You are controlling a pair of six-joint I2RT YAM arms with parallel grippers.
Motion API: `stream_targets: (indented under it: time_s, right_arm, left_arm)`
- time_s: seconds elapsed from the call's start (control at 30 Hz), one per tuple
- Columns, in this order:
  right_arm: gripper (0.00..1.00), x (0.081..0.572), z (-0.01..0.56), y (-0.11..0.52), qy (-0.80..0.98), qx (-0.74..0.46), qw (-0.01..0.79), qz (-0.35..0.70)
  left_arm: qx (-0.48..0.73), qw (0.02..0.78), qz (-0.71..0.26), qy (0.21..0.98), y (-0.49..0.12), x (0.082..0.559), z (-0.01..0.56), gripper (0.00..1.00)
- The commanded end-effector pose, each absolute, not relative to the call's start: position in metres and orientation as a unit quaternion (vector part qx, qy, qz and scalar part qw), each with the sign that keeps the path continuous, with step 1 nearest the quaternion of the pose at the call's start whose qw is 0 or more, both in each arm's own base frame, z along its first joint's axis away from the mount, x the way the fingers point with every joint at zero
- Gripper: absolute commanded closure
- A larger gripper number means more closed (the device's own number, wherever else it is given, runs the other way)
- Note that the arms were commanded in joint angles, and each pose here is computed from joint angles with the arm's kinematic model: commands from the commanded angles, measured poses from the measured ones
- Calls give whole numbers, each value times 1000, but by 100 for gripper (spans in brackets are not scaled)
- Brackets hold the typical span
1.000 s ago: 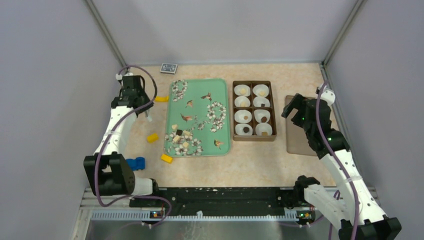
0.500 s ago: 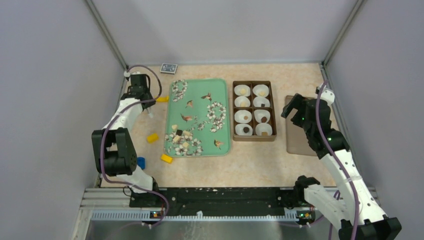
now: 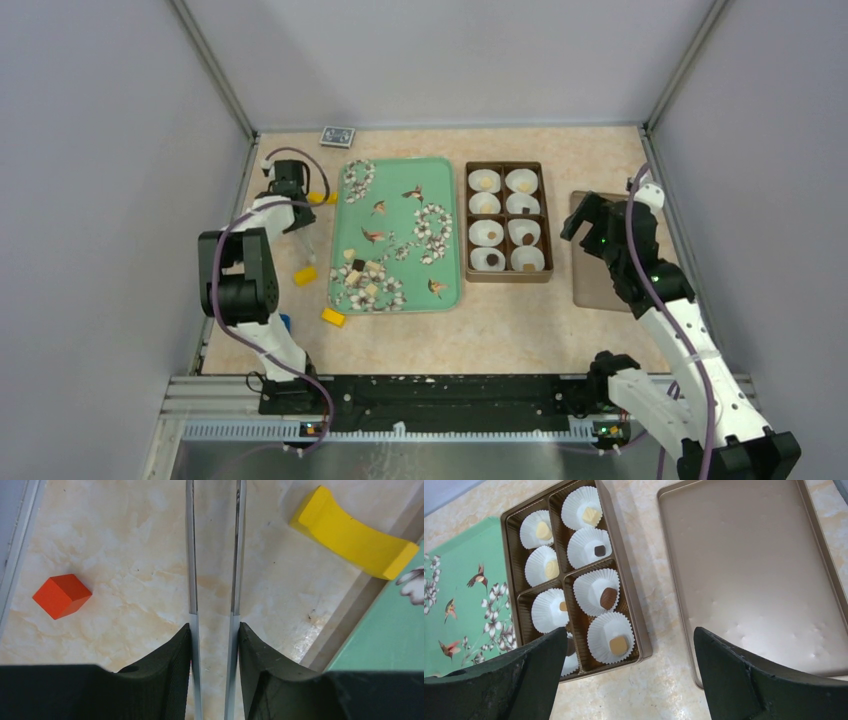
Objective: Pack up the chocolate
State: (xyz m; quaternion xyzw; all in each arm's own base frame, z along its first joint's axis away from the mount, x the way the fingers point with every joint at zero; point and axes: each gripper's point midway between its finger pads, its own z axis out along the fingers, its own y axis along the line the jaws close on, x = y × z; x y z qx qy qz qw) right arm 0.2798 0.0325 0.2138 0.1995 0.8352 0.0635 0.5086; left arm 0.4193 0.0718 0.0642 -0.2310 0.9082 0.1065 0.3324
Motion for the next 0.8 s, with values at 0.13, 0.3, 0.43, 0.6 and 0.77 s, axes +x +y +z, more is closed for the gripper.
stream_targets:
  time_s: [0.13, 0.3, 0.43, 0.6, 0.77]
  right_arm:
    - [5, 284, 194, 30, 849, 183, 494, 40]
    - [5, 287, 173, 22, 860, 193, 472, 10]
    - [6, 295, 153, 12, 865, 221, 450, 9]
    - [14, 309, 125, -3, 873, 250, 419, 1]
    - [42, 326, 92, -8, 887, 259, 382, -9]
  left_arm:
    - [-246, 311, 112, 911, 75, 418, 40, 49]
    - [-246, 308, 108, 913, 74, 418, 50, 41]
    - [-256, 322, 109, 905, 75, 415, 79, 29]
    - [-257, 365, 73, 892, 64, 410, 131, 28]
    - [-201, 409, -26, 890, 13, 406, 176, 25]
